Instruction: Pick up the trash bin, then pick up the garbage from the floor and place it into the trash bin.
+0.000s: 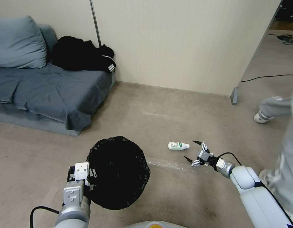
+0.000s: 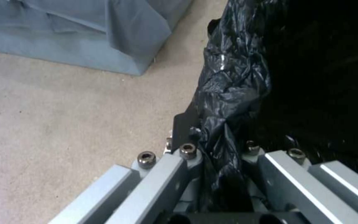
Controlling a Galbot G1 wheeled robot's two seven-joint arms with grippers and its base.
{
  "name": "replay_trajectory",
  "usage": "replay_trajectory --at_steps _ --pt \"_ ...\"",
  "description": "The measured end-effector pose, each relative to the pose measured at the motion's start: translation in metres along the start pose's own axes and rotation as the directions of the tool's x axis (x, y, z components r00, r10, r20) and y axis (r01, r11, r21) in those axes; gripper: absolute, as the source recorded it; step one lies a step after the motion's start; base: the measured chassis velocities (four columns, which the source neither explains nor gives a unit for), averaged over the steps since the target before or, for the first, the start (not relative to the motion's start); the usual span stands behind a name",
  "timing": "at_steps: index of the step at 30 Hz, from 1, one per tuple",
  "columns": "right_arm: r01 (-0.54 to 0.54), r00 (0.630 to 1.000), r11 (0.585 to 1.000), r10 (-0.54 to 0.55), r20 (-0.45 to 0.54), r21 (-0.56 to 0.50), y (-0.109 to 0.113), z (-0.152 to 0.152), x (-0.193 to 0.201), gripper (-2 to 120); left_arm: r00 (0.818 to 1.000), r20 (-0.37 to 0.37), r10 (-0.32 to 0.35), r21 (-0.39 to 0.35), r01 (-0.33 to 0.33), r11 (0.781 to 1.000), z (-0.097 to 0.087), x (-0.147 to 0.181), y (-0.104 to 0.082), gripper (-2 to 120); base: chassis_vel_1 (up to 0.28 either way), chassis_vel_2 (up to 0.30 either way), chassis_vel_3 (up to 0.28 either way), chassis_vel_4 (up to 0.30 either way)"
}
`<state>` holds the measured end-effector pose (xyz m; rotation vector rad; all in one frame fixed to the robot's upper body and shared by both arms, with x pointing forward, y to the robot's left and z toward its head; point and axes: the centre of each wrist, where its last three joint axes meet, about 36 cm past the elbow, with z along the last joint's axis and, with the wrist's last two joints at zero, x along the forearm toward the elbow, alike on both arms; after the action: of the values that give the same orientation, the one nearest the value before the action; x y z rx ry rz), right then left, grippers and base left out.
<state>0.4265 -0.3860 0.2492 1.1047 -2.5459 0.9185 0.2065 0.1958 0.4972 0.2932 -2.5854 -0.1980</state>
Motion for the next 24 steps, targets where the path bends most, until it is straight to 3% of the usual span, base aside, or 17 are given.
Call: replay_trajectory --at_steps 15,24 --pt "0.049 0.999 0.998 -0.048 0.019 -0.039 0.023 0.013 -0.050 100 1.000 -0.008 -0.006 -0.005 0.006 1.000 0.002 0.001 0.001 1 0.000 0.000 0.000 0.000" --pt "0.052 0.999 0.996 -0.051 0.012 -0.073 0.025 0.026 -0.066 100 1.000 -0.009 -0.010 -0.007 0.010 1.000 0.002 0.001 0.001 1 0.000 0.000 0.000 0.000"
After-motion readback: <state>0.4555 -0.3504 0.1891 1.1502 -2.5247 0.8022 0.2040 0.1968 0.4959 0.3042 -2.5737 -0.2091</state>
